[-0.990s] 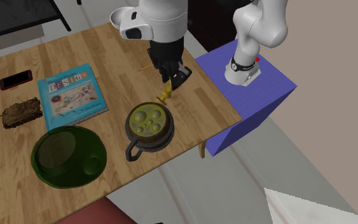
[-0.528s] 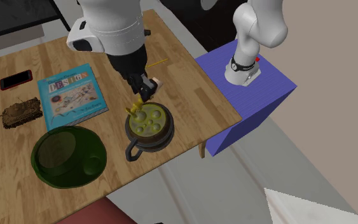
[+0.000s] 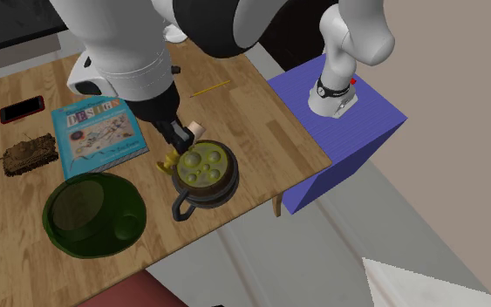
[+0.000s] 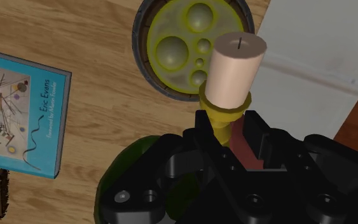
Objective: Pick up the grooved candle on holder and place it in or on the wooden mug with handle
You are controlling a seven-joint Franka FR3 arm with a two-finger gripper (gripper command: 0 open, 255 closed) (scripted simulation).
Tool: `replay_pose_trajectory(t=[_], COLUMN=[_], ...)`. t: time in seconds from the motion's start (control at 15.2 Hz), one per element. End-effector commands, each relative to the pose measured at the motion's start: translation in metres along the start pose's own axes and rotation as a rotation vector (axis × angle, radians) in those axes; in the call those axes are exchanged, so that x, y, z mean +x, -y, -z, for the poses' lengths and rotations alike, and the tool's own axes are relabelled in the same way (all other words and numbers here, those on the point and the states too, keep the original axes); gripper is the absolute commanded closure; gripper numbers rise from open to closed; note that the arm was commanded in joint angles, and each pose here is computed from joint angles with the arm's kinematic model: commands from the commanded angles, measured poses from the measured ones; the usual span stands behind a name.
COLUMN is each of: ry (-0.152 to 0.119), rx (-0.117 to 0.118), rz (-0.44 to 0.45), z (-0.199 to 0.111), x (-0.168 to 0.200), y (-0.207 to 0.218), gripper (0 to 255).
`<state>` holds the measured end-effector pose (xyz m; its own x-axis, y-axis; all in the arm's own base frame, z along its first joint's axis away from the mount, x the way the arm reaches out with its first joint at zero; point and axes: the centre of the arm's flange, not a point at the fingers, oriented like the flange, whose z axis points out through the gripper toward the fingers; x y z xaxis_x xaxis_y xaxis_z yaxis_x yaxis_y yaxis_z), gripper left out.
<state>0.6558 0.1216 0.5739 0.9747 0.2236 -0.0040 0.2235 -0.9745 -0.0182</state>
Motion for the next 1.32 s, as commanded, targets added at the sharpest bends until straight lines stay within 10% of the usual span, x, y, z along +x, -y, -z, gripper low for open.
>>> replay_pose_trajectory(t=[0.0,1.19,1.25], ry=[-0.001,-0.001,-0.001], rx=[0.0,0.0,0.0], rz=[0.0,0.0,0.0], z=[-0.012,-0.071,-0.071], x=[0.0,0.001,0.001], y=[0.0,-0.001,-0.001], gripper=[255,255,0])
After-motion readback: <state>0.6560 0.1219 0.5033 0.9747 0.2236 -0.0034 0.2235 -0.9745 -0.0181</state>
